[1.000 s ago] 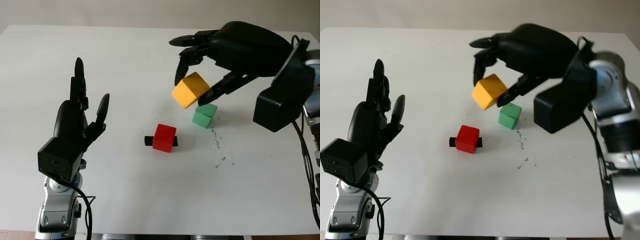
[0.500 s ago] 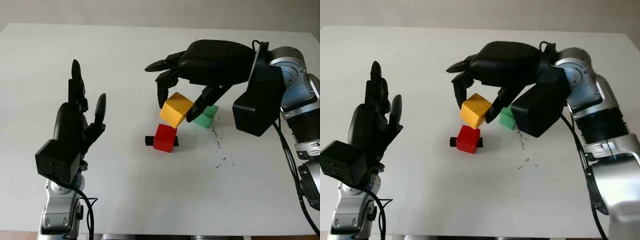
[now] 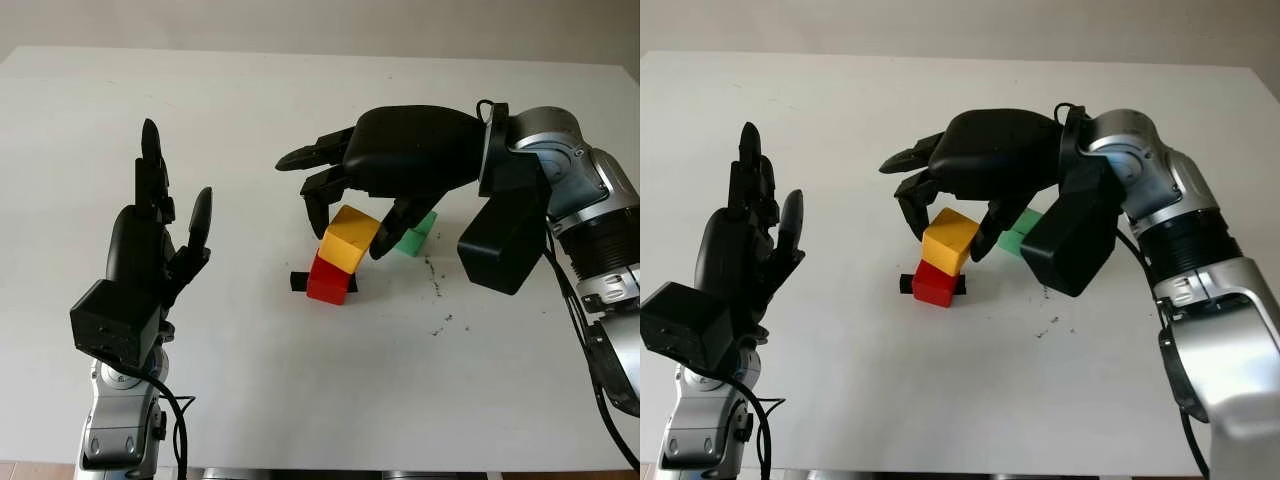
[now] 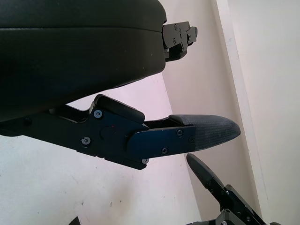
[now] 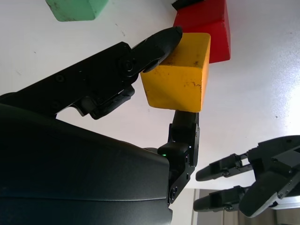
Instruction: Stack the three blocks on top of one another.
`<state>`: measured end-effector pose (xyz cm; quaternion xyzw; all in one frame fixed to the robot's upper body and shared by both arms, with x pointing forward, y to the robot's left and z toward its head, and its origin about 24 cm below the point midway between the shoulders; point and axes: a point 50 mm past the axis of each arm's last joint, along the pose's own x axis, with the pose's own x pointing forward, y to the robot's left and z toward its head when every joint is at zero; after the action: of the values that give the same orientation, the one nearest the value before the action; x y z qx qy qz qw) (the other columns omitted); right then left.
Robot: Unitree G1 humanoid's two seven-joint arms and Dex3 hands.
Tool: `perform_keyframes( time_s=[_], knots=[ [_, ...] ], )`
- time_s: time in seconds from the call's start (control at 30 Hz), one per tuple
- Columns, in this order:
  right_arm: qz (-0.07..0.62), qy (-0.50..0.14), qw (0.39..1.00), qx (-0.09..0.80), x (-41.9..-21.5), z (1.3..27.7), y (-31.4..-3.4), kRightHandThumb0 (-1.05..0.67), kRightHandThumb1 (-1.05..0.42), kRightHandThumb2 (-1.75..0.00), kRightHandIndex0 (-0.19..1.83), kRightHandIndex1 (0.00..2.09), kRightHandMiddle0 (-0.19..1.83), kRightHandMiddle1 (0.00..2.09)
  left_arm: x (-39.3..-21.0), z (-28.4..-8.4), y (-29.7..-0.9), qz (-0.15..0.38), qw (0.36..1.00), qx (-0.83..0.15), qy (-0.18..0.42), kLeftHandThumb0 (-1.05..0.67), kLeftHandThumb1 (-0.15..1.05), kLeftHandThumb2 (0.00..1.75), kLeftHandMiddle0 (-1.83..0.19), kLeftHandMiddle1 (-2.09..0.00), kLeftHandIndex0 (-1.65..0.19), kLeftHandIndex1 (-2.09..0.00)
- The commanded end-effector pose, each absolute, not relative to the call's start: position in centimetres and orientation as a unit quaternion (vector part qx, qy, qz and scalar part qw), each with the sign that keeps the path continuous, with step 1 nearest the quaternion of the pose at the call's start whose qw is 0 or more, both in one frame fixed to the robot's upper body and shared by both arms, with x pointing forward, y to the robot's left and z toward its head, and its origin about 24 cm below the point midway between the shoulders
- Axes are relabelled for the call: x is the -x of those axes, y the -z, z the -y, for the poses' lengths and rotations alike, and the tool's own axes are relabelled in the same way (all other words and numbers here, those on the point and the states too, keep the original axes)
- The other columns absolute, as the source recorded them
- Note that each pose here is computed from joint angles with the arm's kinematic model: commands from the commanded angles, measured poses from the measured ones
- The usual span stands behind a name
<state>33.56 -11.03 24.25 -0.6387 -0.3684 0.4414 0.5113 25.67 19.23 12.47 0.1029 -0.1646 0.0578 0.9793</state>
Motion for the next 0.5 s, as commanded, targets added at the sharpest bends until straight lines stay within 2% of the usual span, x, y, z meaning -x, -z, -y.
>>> perform_keyframes(
  time_s=[0.0,0.47],
  knots=[
    [0.384,-0.436,0.504,0.639,-33.51,10.65,-24.81,-0.48,-0.94,-0.06,0.21,0.04,0.46,1.38,-25.38,-19.17,-12.68,0.171,0.977,-0.109,-0.058,-0.81,1.05,0.51,0.17,-0.06,0.16,-0.06],
    [0.402,-0.44,0.488,0.638,-33.55,9.86,-24.41,-0.5,-0.93,-0.06,0.18,0.04,0.44,1.4,-25.17,-18.93,-12.53,0.171,0.976,-0.123,-0.056,-0.81,1.05,0.54,0.18,-0.05,0.16,-0.05]
  ],
)
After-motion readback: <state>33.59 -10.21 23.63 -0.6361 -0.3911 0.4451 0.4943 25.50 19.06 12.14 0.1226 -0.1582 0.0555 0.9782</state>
